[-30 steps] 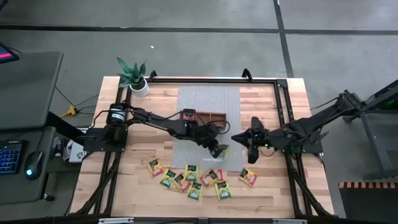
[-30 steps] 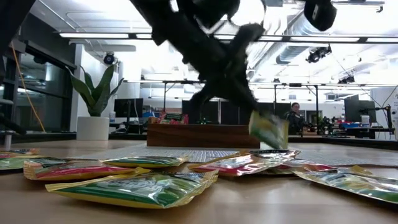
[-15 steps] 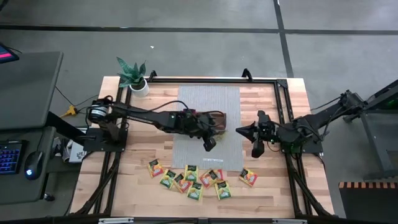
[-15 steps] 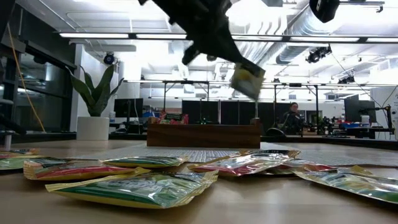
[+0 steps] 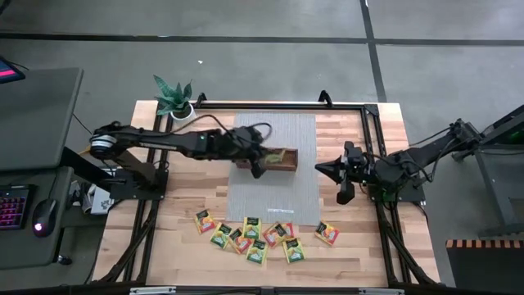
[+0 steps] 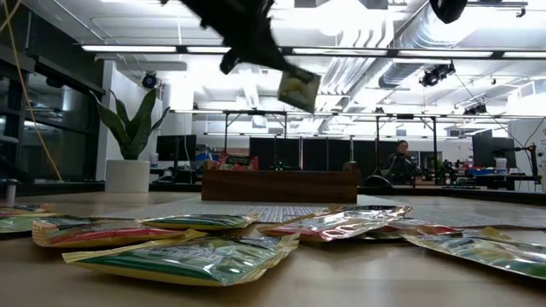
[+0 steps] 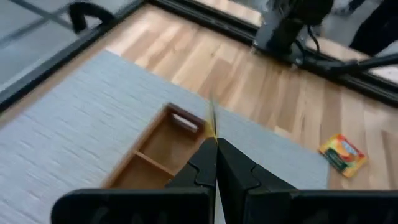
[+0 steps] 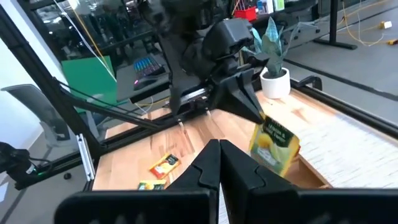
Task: Pick & Place Tea
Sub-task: Put the yellow tea bag into the middle section of the wooden organizer
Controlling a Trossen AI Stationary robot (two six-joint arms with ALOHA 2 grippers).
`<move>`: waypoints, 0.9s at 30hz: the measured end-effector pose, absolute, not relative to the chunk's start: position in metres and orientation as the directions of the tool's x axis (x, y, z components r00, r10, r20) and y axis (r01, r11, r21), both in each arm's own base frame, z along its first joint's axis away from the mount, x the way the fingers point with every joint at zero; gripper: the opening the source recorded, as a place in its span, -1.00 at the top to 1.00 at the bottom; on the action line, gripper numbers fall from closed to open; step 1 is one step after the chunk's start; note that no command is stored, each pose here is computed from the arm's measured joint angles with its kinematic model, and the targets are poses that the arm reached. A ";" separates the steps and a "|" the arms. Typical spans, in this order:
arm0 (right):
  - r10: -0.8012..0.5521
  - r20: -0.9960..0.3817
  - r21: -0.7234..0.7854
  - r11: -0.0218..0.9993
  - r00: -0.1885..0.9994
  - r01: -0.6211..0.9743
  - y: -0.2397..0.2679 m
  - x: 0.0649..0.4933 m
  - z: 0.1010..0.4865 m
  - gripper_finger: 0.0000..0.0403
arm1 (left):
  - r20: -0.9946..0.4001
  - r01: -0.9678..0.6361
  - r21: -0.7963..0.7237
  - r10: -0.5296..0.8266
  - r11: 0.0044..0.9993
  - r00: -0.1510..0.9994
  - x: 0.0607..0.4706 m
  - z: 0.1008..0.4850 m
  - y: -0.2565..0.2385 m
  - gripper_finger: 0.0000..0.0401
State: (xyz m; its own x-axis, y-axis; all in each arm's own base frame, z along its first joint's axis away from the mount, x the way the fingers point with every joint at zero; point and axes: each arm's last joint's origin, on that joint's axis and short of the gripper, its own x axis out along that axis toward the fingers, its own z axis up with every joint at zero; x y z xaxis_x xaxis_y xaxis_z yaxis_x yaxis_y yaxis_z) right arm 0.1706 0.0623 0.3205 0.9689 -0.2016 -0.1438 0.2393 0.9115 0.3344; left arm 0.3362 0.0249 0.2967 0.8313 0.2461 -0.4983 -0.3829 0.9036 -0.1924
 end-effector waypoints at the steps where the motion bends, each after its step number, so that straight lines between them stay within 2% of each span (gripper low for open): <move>1: -0.202 -0.142 0.329 0.914 0.969 0.239 0.062 0.170 0.321 0.99 | -0.490 -0.377 -0.199 0.242 0.905 0.838 0.330 0.293 0.029 1.00; 8: -0.221 -0.136 0.310 0.916 0.966 0.254 0.061 0.169 0.322 0.99 | -0.351 -0.243 -0.312 0.126 0.919 0.928 0.311 0.261 0.060 1.00; 11: -0.233 -0.134 0.309 0.914 0.963 0.264 0.061 0.169 0.322 0.99 | -0.297 -0.214 -0.308 0.120 0.927 0.947 0.307 0.259 0.071 1.00; 14: -0.242 -0.133 0.308 0.912 0.961 0.272 0.060 0.169 0.322 0.98 | -0.297 -0.198 -0.290 0.109 0.936 0.949 0.307 0.249 0.082 1.00; 24: -0.244 -0.137 0.324 0.905 0.960 0.276 0.060 0.169 0.321 0.99 | -0.258 -0.123 -0.360 0.028 0.925 0.966 0.298 0.213 0.118 1.00; 27: -0.259 -0.137 0.336 0.896 0.956 0.291 0.060 0.168 0.321 0.98 | -0.283 -0.117 -0.385 0.004 0.915 0.959 0.296 0.203 0.126 1.00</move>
State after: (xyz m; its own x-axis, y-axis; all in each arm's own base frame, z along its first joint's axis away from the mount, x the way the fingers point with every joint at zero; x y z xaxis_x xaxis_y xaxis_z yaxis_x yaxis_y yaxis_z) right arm 0.1685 0.0598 0.3213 0.9561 -0.2591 -0.1366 0.2908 0.8957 0.3363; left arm 0.2963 0.1261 0.2027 0.9591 0.0038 -0.2832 -0.1173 0.9155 -0.3849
